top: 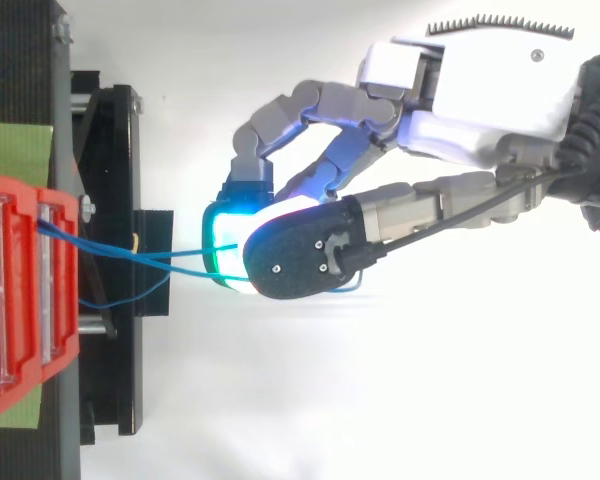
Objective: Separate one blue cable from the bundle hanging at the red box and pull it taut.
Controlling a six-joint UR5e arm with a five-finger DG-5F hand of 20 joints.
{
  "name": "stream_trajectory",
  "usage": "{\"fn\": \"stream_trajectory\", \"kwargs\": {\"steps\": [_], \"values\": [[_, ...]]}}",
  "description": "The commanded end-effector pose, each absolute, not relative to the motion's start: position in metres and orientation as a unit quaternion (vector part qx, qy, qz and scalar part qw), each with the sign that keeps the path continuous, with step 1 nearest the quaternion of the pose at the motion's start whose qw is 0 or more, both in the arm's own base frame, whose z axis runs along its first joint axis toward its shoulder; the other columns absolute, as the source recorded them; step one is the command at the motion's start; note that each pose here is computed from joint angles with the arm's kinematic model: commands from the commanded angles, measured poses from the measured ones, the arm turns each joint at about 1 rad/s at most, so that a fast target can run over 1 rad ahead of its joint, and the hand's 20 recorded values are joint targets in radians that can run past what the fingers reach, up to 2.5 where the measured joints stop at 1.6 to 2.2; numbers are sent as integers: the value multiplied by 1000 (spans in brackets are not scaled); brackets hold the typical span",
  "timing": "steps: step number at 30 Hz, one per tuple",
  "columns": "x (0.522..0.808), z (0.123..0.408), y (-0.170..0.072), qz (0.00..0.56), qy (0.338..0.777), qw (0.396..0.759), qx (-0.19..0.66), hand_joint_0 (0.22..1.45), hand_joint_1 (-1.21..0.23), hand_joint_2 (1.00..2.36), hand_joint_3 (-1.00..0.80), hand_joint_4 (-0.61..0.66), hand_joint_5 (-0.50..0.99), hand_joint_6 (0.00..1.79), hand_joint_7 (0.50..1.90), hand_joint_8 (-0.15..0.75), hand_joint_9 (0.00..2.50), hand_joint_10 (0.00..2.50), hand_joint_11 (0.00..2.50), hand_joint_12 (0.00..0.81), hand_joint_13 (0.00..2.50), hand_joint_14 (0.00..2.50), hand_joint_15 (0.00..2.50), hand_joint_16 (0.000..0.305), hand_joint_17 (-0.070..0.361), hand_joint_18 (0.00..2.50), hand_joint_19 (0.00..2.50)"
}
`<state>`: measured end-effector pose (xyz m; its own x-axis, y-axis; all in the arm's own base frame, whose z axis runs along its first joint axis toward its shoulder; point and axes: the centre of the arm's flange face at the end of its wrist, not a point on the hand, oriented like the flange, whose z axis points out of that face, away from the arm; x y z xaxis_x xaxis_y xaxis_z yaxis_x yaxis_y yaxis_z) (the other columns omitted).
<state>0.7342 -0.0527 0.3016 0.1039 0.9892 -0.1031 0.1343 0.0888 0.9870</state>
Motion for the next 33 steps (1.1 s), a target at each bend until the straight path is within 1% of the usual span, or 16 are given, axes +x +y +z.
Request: {"fn": "stream_trajectory", "kwargs": {"steps": [1,7,12,17,21,22,25,33], "values": [[734,302,-53,413,527,517,533,615,-592,1022,-257,53,-210,898,1063,305,1046,23,757,313,785,14,364,41,92,672,497],[734,302,-53,409,531,520,530,619,-629,1026,-177,29,-209,913,1059,310,1062,23,780,312,787,15,362,41,92,677,495],[734,302,-53,407,534,521,527,628,-651,1026,-172,17,-209,914,1064,309,1078,23,810,311,791,15,363,41,92,681,487],[734,302,-53,406,534,521,527,649,-692,1028,-163,-28,-210,916,1081,311,1088,23,835,311,795,14,361,40,90,688,484],[734,302,-53,406,534,521,527,676,-716,1026,-185,-84,-217,925,1074,298,1087,24,873,306,804,14,369,40,89,692,483],[734,302,-53,406,534,521,527,697,-729,1025,-215,-103,-222,929,1089,287,1106,25,962,304,808,15,382,39,89,692,486],[734,301,-53,405,535,521,527,713,-733,1021,-269,-94,-229,933,1066,277,1121,23,1041,301,826,17,401,39,88,696,489],[731,300,-54,399,540,516,532,706,-716,1020,-292,-79,-234,933,1048,275,1143,22,1181,299,861,18,480,39,87,693,478]]}}
